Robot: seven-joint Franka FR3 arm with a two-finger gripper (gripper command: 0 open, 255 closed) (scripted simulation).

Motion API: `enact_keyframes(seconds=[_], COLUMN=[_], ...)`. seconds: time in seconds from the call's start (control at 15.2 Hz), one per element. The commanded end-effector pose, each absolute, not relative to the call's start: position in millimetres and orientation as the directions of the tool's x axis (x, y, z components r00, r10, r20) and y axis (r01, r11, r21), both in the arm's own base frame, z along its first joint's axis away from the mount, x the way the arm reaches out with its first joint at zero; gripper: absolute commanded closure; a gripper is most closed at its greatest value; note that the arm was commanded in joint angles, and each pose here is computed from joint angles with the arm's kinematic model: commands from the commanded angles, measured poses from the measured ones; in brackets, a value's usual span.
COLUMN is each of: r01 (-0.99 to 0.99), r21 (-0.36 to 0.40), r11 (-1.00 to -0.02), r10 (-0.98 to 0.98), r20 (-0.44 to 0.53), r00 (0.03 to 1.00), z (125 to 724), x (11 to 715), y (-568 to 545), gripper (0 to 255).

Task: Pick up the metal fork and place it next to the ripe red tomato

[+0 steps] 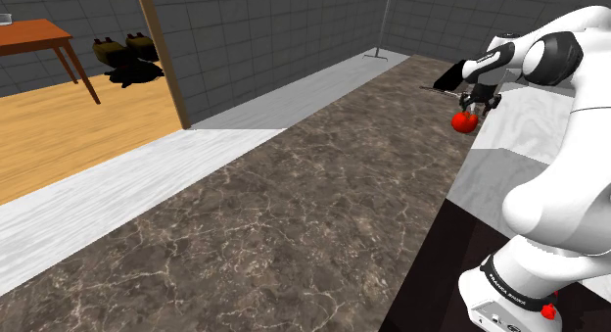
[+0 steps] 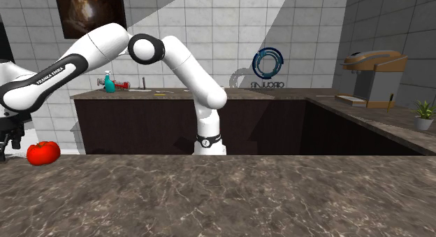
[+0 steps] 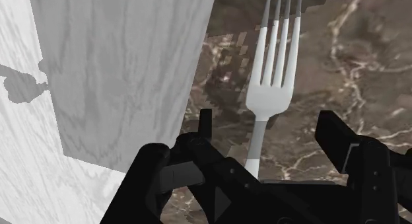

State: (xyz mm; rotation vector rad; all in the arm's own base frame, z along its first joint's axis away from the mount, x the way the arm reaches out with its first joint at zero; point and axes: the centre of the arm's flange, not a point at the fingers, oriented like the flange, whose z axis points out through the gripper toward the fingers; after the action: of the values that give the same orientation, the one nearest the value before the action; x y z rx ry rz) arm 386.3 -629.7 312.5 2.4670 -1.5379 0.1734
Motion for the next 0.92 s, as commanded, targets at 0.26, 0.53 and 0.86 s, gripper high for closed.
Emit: enact_keyframes(seconds=[0.26,0.53,0.86], r01=[-0.896,-0.896,-0.896], r21=[0.13,0.13,0.13], r11=[-0.423,-0.423,-0.423], r10=[-0.869,-0.869,-0.869], r20=[0.219,0.219,0.219], r00=[0.443,0.443,0.443], z=[325,361,361], x=[387,387,387], y=[-626,-617,-617], gripper=[0,0,0])
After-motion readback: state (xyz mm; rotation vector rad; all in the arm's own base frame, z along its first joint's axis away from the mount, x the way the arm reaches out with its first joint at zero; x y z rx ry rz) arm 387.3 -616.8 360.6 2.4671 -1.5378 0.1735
